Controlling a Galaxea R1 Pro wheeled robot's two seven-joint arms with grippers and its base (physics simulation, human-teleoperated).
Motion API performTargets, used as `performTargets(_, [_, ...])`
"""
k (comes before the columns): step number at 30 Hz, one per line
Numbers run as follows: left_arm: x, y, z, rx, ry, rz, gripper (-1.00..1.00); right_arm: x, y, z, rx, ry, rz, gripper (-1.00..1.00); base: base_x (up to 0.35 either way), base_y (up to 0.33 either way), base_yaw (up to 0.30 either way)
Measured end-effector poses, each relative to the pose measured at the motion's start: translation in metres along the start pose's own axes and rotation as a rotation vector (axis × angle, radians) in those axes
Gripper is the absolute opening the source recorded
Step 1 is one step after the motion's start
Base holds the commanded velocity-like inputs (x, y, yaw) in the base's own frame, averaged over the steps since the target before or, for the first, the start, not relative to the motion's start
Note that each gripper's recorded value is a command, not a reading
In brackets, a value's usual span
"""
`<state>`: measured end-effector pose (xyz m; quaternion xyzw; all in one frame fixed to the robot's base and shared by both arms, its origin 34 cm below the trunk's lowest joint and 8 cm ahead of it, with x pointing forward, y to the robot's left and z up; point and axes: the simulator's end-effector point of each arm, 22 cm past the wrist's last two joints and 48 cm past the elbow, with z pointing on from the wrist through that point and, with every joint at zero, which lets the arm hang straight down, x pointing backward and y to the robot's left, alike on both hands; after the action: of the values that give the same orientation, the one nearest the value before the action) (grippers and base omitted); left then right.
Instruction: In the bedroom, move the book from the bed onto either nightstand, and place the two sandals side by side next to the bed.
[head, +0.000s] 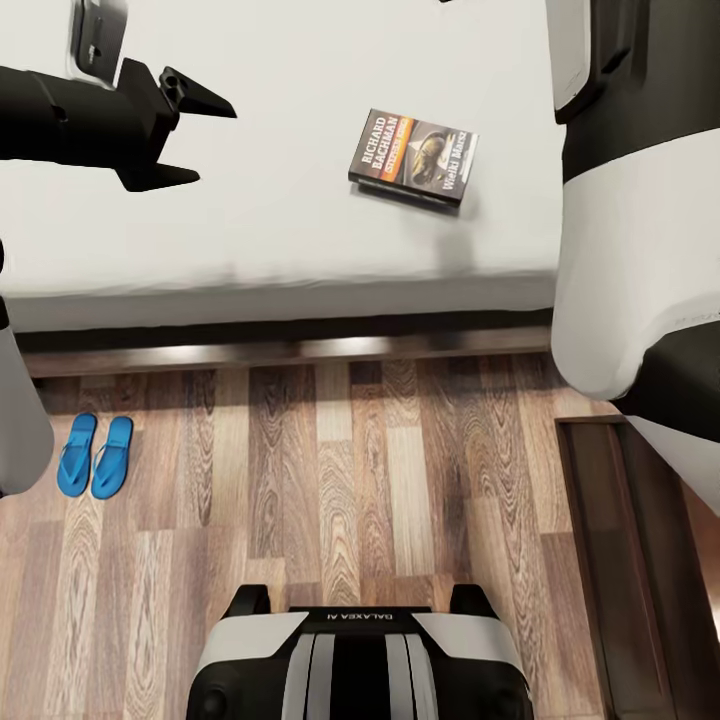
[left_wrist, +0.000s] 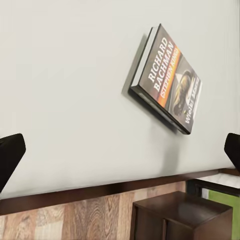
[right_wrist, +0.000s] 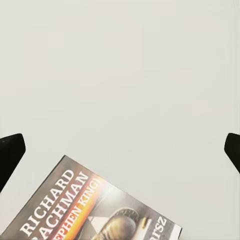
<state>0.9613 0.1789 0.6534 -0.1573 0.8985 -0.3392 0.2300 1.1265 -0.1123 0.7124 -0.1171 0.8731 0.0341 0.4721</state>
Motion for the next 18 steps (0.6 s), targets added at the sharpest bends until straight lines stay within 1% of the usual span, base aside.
performTargets(2, [-0.002, -0.001, -0.002, -0.001, -0.003, 0.002, 1.0, -0.006, 0.0, -0.004, 0.0, -0.013, 0.001, 1.0, 0.0, 0.005, 0.0])
performTargets(4, [-0.003, -0.001, -0.005, -0.004, -0.007, 0.005, 1.0, -0.009, 0.0, -0.01, 0.002, -0.029, 0.0, 1.0, 0.063, 0.176, 0.0])
performTargets(13, [-0.008, -0.008, -0.013, 0.001, -0.018, 0.015, 1.0, -0.018, 0.0, -0.018, 0.003, -0.042, -0.001, 1.0, 0.103, 0.221, 0.0])
performTargets(18, [-0.009, -0.013, -0.017, 0.004, -0.021, 0.02, 1.0, -0.022, 0.0, -0.025, 0.004, -0.051, 0.0, 1.0, 0.056, 0.109, 0.0])
